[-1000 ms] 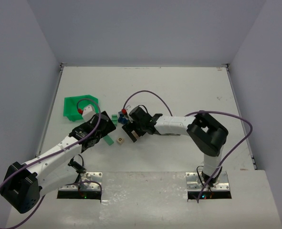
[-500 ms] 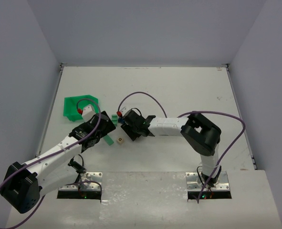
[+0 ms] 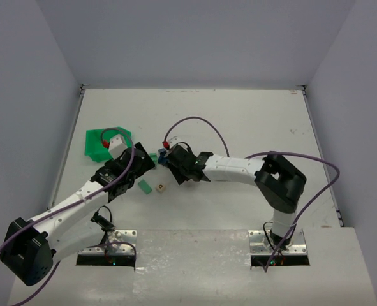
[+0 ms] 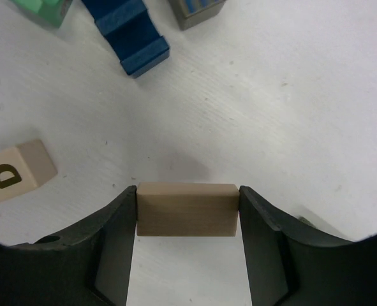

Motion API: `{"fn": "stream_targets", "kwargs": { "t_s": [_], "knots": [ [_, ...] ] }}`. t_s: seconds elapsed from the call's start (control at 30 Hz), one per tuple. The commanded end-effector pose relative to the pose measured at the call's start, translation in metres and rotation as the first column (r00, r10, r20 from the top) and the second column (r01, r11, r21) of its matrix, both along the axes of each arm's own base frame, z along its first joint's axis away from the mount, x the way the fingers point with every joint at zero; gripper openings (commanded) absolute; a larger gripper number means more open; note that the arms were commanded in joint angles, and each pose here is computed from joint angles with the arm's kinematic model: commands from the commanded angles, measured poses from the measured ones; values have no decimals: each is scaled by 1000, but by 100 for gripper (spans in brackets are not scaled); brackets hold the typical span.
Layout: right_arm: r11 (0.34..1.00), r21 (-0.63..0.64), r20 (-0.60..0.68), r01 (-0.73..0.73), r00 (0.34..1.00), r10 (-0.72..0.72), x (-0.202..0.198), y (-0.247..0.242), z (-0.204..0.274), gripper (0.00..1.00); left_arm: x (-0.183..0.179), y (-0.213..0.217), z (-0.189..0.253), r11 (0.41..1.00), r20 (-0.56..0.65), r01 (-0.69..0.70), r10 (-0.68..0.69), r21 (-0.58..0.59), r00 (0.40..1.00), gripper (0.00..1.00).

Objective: Build the wood block tower

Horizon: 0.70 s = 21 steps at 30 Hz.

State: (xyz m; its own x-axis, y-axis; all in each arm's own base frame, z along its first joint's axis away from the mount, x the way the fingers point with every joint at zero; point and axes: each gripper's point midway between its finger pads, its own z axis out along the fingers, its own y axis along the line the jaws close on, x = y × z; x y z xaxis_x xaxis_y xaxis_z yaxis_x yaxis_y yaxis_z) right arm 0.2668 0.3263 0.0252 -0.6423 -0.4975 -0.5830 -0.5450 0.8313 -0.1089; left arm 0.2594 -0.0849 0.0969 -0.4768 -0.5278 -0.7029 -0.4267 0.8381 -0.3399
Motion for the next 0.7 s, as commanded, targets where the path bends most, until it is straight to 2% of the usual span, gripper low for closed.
{"fn": "stream_targets", "kwargs": {
  "t_s": [0.0,0.1,0.2,0.33,0.5,0.67],
  "knots": [
    [974,74,128,215,966,-224,22,-35,57,27,32,-17,51,999,169,37,-30,-36,985,100],
    [936,107,122,334,930,-346,25,-66,64,28,42,-25,65,997,209,61,-51,-39,976,100],
    [860,166,86,482,862,-499,21,-101,63,32,56,-33,81,996,252,83,-72,-33,965,100],
    [777,193,52,600,784,-619,19,-136,59,31,66,-37,95,995,290,96,-88,-12,953,100],
    [721,154,56,676,722,-689,19,-155,59,30,72,-35,103,996,323,85,-85,12,943,100],
    [695,135,34,706,698,-716,21,-152,48,30,74,-31,102,997,331,68,-74,30,941,100]
  ]
}}
